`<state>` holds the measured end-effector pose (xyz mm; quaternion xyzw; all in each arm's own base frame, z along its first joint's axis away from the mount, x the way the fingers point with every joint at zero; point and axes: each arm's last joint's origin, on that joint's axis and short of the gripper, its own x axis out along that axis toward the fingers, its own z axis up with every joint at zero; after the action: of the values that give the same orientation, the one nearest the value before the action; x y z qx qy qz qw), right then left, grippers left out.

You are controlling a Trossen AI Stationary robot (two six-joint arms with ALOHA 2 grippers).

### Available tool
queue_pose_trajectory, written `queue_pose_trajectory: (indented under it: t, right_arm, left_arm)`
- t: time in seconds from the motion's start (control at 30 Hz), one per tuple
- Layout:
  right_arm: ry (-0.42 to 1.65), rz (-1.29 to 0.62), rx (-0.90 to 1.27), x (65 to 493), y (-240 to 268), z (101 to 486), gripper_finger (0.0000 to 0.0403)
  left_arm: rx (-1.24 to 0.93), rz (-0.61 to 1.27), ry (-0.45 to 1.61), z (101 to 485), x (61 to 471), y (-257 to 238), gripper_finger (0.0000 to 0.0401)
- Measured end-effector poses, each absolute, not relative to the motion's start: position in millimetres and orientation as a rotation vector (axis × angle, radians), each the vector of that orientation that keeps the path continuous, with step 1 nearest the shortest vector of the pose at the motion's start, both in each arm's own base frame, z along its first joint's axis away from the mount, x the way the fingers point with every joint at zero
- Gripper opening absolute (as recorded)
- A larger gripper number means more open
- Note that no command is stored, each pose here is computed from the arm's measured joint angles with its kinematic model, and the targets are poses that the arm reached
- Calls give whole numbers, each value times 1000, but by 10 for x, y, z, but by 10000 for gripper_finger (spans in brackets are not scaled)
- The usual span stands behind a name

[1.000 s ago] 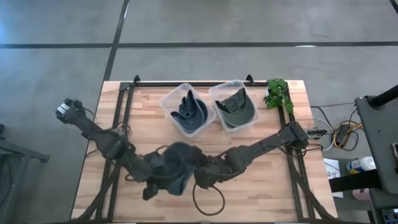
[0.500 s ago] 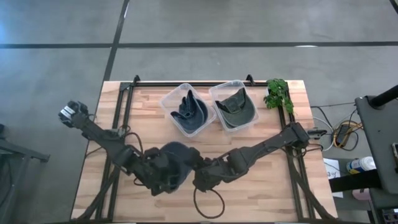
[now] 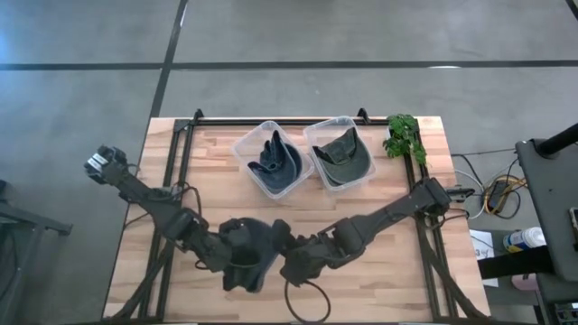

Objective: Pick & Place hat
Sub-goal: Put the blue cap into the left bin

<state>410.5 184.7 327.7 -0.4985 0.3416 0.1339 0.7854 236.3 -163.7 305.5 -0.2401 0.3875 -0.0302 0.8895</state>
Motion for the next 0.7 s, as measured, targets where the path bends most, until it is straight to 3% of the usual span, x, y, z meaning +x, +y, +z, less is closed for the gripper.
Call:
queue_pose_trajectory:
  t: [0.23,0.7]
  right_arm:
    - [786,248,-1026,4144,1684,3263,13]
    - [855,255,-1091,4098,1646,3222,13]
  left_arm:
    - [-598,-99,789,3080,2392,-1688,153]
    - [-582,-89,855,3137,2244,-1606,153]
